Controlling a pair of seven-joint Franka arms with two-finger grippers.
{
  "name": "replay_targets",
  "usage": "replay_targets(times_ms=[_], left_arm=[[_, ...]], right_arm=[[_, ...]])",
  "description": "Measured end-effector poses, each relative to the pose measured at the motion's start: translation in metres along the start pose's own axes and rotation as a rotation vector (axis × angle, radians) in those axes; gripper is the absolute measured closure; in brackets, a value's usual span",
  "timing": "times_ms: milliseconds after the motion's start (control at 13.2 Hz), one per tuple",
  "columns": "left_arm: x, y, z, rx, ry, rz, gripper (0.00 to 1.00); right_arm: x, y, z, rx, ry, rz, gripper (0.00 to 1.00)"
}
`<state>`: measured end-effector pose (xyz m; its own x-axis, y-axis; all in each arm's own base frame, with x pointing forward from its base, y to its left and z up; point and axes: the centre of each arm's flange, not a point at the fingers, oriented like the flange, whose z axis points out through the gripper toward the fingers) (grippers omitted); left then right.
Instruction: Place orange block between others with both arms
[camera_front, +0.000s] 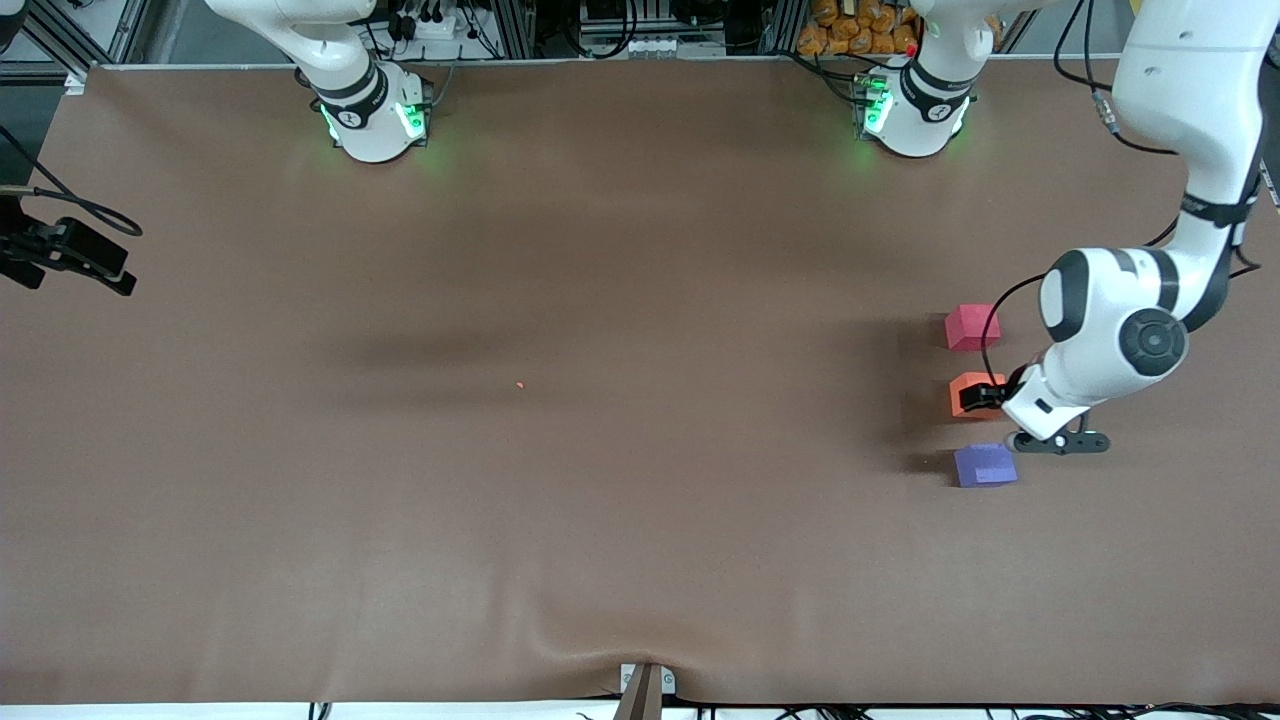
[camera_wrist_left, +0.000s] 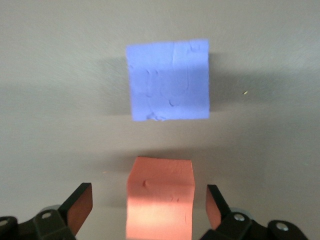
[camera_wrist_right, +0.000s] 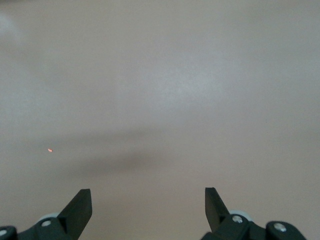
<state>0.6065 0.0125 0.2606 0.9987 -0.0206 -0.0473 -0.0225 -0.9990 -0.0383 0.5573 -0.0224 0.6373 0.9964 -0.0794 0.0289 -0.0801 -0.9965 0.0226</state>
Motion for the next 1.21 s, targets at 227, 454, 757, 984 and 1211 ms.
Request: replay_targets(times_ms=[227, 454, 757, 984, 1211], left_arm=[[0.005, -0.006, -0.067, 0.017, 0.01, -0.011, 0.0], [0.01, -0.01, -0.131, -0.003, 0.01, -0.042, 0.0], [0.012, -0.011, -0.2, -0.003, 0.011, -0.048, 0.0], [0.008, -0.012, -0.25, 0.0, 0.015, -0.052, 0.0], [0.001, -0.009, -0.291, -0.002, -0.003, -0.049, 0.0]], right_arm=[[-0.005, -0.001, 0.002, -0.002, -0.04, -0.003, 0.0], [-0.011, -0.003, 0.002, 0.0, -0.071, -0.008, 0.0], [-0.012, -0.006, 0.001, 0.004, -0.076, -0.015, 0.0], [-0.015, -0.006, -0.004, 0.004, -0.073, -0.017, 0.0], [-0.016, -0.006, -0.005, 0.004, -0.072, -0.017, 0.0]])
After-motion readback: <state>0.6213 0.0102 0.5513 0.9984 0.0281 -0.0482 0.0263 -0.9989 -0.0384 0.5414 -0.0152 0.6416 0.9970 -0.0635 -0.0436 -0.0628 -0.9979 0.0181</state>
